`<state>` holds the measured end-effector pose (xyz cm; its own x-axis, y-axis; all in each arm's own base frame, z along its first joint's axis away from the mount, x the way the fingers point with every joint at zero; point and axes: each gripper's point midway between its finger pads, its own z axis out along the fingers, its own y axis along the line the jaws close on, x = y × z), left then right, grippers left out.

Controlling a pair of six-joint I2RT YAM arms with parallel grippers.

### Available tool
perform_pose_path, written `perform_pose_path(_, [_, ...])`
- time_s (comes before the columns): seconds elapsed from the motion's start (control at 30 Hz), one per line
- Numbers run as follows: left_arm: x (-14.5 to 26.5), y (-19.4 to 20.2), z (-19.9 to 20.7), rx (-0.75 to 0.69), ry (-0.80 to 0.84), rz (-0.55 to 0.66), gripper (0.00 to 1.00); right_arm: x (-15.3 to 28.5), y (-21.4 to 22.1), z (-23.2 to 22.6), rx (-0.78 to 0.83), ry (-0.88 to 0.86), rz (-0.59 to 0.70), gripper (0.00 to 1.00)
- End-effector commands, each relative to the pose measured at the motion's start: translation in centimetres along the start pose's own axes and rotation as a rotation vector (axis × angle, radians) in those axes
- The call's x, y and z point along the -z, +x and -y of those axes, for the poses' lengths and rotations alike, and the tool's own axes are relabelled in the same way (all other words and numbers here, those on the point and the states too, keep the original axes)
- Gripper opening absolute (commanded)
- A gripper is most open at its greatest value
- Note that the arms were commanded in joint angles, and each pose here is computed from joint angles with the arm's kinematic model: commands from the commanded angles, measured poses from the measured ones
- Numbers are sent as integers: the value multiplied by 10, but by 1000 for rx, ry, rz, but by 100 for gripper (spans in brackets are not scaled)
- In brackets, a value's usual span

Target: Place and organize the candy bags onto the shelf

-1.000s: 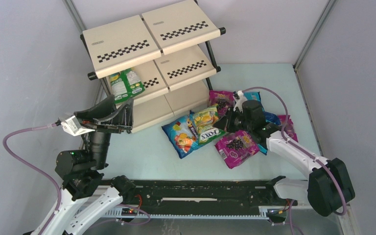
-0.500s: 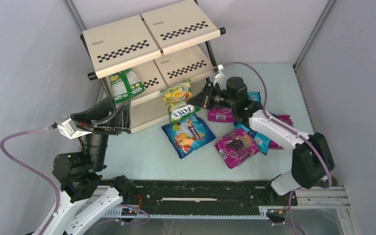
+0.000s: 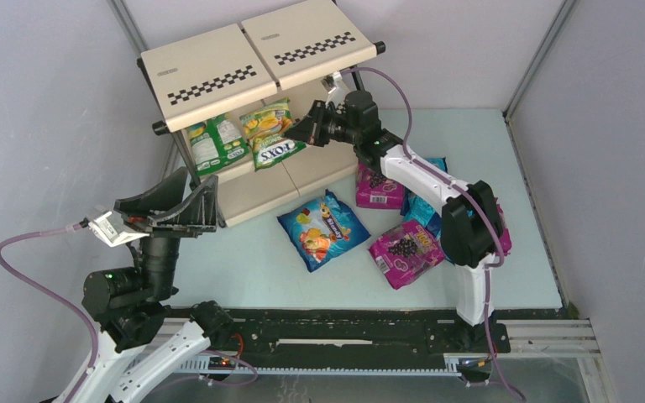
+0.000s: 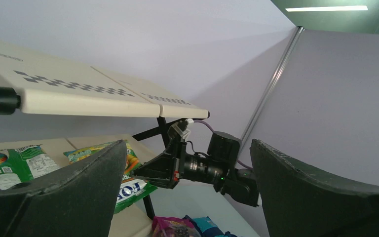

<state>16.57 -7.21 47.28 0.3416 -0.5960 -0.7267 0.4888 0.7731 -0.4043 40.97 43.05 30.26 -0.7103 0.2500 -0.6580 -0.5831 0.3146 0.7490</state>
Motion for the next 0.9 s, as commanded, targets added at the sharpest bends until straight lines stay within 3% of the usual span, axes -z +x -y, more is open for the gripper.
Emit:
perform_pose_path(0.0, [2, 0, -3, -13, -8, 12, 100, -13, -30, -12, 77, -12, 77, 7])
perform_pose_path(0.07, [2, 0, -2, -11, -5, 12, 100, -18, -34, -4, 78, 11, 86, 9])
perform_pose_path(0.13, [3, -1, -2, -11, -3, 14, 100, -18, -36, 5, 70, 56, 91, 17])
perform_pose_path(0.3, [4, -3, -3, -13, -4, 21, 100, 4, -43, 11, 30, 198, 172, 55])
perform_pose_path(0.4, [4, -2, -3, -11, -4, 19, 100, 24, -44, 12, -17, 269, 209, 68])
perform_pose_path(0.57, [3, 0, -2, -12, -1, 14, 100, 54, -28, 18, -63, 353, 224, 76])
perform_pose_path(0.87, [2, 2, -1, -18, 0, 6, 100, 38, 5, -8, -236, 169, 273, 76])
